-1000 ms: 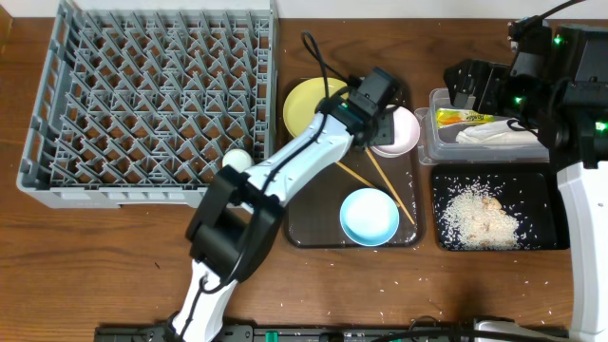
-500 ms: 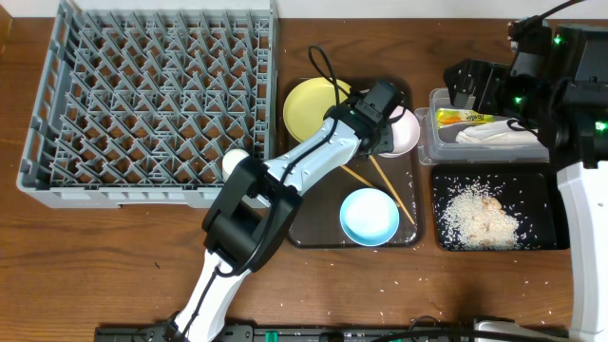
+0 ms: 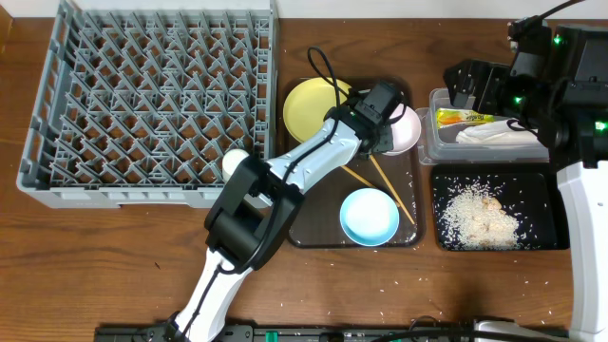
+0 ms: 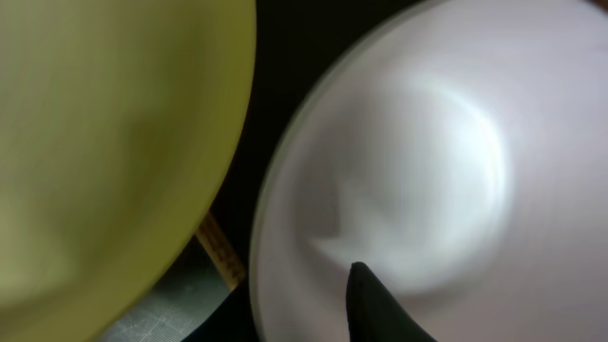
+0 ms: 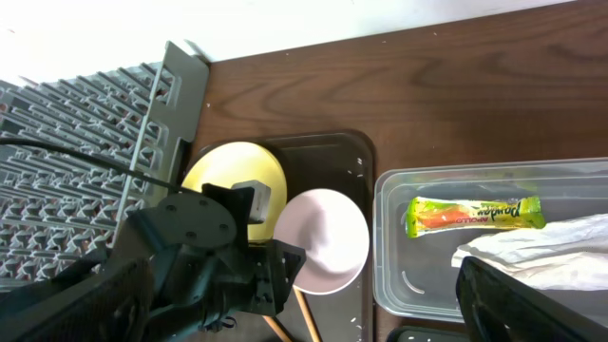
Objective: Sort waste into correct bins and load items into the dishwasher
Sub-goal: 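Grasp the rim of the pale pink plate with left gripper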
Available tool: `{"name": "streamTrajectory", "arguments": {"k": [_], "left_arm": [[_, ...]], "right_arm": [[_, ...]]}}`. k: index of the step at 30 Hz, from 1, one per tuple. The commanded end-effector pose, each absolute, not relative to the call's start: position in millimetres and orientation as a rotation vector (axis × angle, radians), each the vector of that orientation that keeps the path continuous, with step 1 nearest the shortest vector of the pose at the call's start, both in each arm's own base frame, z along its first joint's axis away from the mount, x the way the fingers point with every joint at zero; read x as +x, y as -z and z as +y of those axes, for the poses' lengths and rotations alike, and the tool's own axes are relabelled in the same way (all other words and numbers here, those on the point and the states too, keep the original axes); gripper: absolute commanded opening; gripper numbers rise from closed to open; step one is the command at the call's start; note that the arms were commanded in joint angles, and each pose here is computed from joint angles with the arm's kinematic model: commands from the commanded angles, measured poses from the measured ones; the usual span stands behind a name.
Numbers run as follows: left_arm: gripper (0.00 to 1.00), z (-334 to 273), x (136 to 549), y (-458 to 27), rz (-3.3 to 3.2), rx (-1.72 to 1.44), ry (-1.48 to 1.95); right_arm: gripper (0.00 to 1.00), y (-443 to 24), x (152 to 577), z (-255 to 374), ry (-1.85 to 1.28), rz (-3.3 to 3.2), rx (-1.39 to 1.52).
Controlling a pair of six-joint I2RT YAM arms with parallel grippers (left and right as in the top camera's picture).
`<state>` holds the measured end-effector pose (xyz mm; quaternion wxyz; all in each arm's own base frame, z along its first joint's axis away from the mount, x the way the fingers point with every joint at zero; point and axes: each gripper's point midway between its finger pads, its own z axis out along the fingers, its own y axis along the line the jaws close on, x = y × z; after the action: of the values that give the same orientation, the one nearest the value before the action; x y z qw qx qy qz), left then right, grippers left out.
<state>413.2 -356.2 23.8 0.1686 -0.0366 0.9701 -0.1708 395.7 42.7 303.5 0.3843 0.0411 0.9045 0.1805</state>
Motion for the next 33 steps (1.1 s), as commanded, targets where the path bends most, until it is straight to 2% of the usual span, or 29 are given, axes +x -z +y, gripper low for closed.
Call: {"name": "streamTrajectory", "arguments": {"k": [1, 13, 15, 17, 23, 28, 33], "left_arm": [[0.25, -352, 410, -10, 2.779, -0.110, 0.453], [0.25, -352, 412, 3, 2.787, -0.113, 0.439], [0.19, -352, 411, 3, 2.787, -0.113, 0.439], [0.09, -352, 411, 3, 2.787, -0.113, 0.439], [0.08, -350, 414, 1, 2.782, -0.120, 0.442], [0.08, -343, 422, -21, 2.749, -0.145, 0.466], [0.07, -336, 434, -66, 2.690, -0.155, 0.563]], "right_arm": [[0.99, -302, 396, 44, -0.457, 2.311, 0.099], [0.99, -302, 396, 44, -0.457, 2.311, 0.099], [0.99, -302, 396, 44, -0.457, 2.311, 0.099], [0.99, -302, 396, 44, -0.457, 2.311, 0.099], [0.99, -302, 396, 44, -0.457, 2.311, 0.099], [0.99, -302, 396, 44, -0.457, 2.311, 0.099], [0.99, -302, 396, 44, -0.457, 2.311, 0.099]]}}
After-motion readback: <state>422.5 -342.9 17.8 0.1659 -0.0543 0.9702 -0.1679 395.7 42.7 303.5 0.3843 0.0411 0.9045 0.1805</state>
